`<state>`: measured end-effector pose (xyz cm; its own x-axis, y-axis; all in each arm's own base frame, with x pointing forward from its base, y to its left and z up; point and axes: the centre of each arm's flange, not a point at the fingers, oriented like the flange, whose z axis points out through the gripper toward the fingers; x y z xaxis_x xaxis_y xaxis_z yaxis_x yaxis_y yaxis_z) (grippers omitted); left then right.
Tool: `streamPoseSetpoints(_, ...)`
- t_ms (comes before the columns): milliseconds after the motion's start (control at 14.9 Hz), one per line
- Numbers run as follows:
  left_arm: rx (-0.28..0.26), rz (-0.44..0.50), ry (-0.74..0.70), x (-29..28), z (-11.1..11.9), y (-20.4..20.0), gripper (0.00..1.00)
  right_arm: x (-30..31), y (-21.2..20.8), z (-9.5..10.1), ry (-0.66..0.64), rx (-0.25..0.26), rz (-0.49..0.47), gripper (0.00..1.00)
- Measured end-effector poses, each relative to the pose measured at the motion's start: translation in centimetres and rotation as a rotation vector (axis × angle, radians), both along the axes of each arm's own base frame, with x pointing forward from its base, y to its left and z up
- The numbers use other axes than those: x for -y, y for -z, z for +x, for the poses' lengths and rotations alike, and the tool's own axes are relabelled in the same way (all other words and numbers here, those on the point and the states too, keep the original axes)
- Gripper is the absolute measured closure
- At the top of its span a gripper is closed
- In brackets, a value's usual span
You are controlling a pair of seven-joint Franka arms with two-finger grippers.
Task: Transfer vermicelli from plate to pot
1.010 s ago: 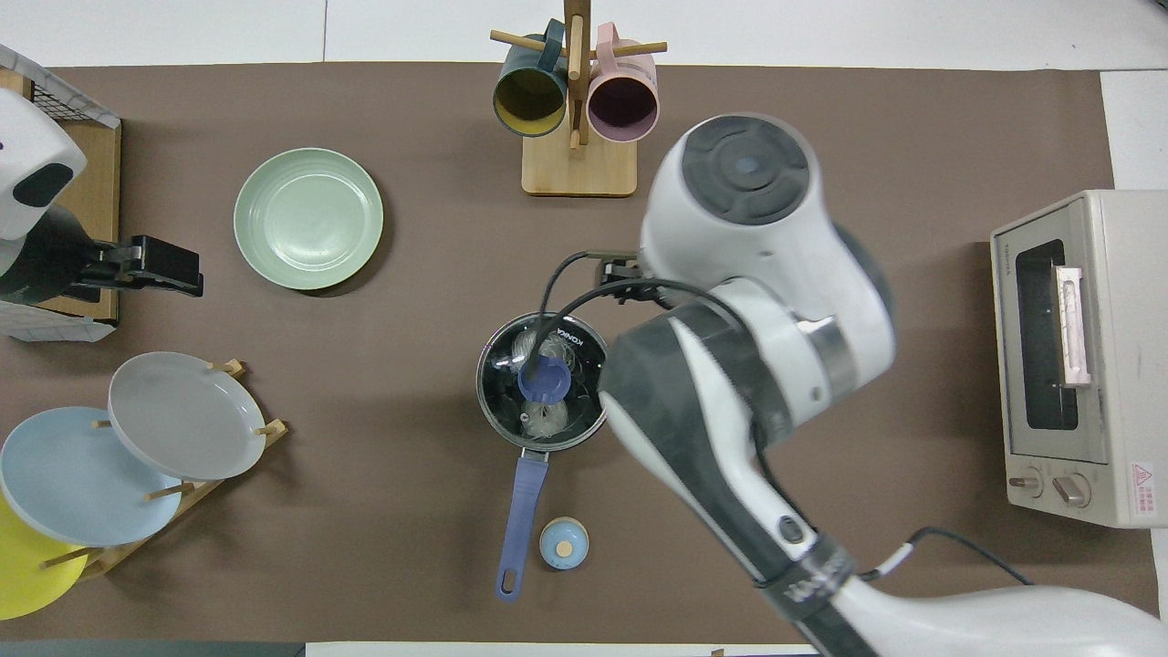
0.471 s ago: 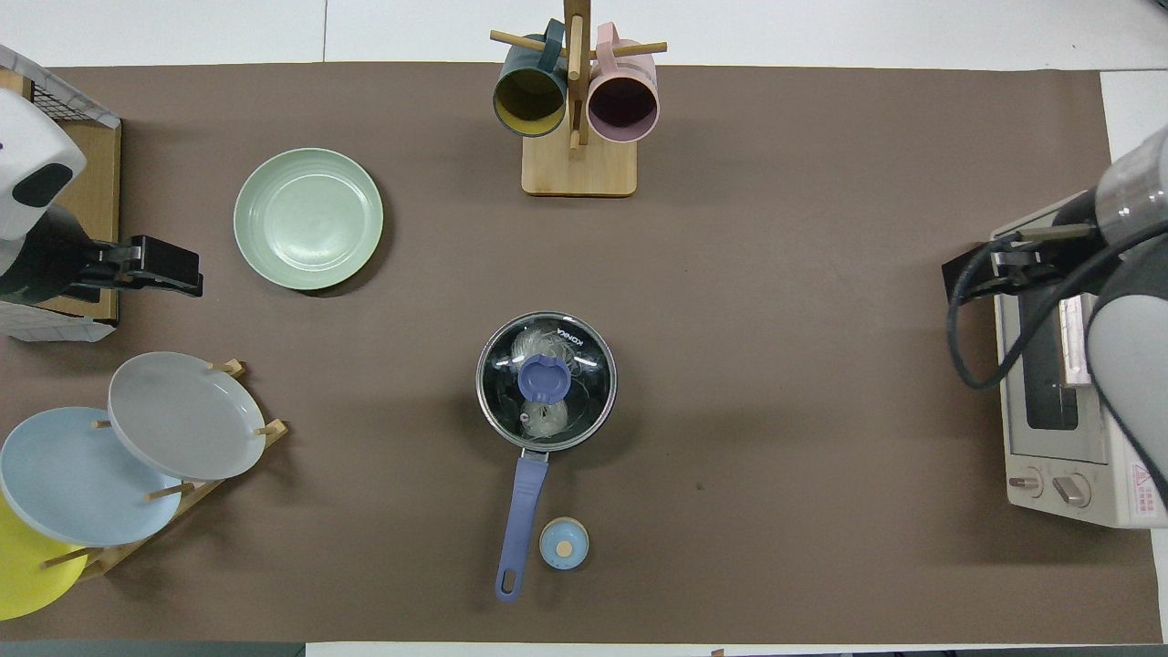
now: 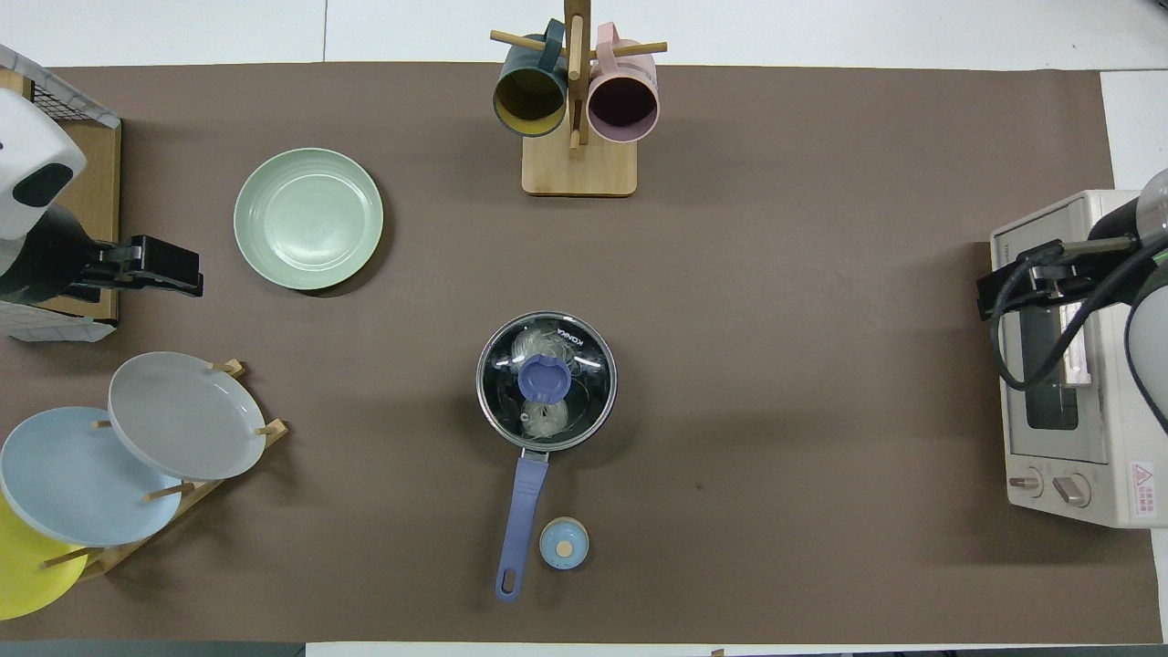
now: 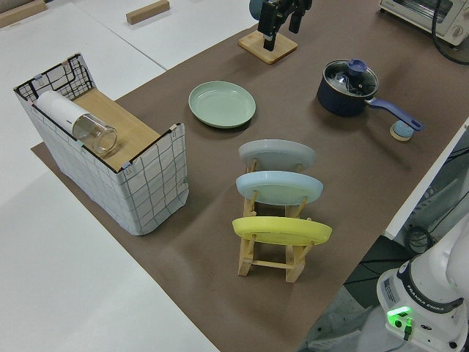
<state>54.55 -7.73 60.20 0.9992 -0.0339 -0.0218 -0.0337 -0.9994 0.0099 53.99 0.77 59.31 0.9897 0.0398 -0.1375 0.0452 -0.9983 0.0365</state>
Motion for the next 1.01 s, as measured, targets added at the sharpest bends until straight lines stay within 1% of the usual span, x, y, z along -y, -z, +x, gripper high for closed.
streamPoseSetpoints(135,0.000,0.000,0.000,0.0,0.0,0.0,0.00,0.1,0.0,-0.3,0.001,0.000,-0.001,0.00)
streamPoseSetpoints(538,0.000,0.000,0.000,0.0,0.0,0.0,0.00,0.2,0.5,0.0,0.003,-0.009,-0.004,0.00)
streamPoseSetpoints(1010,0.000,0.000,0.000,0.0,0.0,0.0,0.00,2.3,0.5,-0.1,0.041,-0.010,-0.003,0.00)
